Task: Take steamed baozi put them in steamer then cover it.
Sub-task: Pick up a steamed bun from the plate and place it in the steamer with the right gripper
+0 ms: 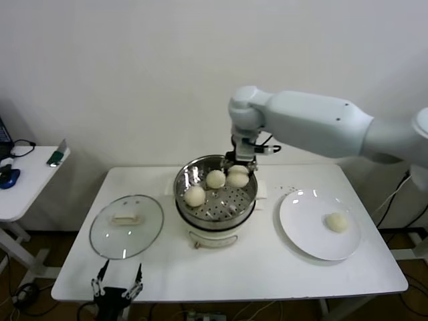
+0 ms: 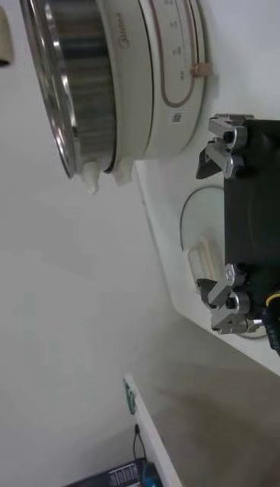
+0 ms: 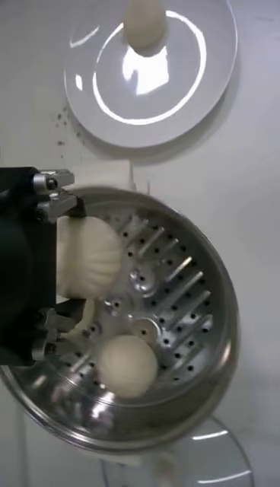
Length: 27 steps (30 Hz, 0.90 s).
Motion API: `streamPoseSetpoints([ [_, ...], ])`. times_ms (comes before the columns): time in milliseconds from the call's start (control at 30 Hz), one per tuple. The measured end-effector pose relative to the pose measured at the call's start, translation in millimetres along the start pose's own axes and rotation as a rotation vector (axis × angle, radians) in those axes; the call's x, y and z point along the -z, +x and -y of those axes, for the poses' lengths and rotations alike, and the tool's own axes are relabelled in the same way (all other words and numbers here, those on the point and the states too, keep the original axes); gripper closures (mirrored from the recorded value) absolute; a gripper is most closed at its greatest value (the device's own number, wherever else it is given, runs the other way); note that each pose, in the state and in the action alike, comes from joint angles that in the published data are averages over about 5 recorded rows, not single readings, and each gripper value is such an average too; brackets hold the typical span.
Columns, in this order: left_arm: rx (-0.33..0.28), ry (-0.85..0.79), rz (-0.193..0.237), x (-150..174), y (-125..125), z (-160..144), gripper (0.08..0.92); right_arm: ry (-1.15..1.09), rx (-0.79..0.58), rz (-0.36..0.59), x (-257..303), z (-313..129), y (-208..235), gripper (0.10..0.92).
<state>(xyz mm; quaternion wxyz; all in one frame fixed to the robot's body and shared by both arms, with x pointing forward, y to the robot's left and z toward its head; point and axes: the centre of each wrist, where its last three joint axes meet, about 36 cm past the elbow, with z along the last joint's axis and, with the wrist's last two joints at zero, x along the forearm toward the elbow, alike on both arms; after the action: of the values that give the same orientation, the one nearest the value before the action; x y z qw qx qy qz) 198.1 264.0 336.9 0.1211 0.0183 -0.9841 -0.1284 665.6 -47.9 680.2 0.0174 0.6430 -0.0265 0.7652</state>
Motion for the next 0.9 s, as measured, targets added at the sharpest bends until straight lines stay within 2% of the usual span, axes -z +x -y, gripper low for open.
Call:
streamPoseSetpoints([
  [333,-0.003,0.008,-0.005,-2.0,0.7,-2.5,0.177,0.125,0.015,0.066,32.6,52.0,-46.1,0.327],
  [633,-0.003,0.013,-0.013,-5.2,0.8,-2.6,0.177,0.173,0.036,0.104,49.5,62.0,-74.4,0.319],
  [900,-0.003,0.016,-0.013,-5.5,-0.1,-2.4,0.177,0.192,0.046,0.102,52.7,61.9,-81.8,0.307],
])
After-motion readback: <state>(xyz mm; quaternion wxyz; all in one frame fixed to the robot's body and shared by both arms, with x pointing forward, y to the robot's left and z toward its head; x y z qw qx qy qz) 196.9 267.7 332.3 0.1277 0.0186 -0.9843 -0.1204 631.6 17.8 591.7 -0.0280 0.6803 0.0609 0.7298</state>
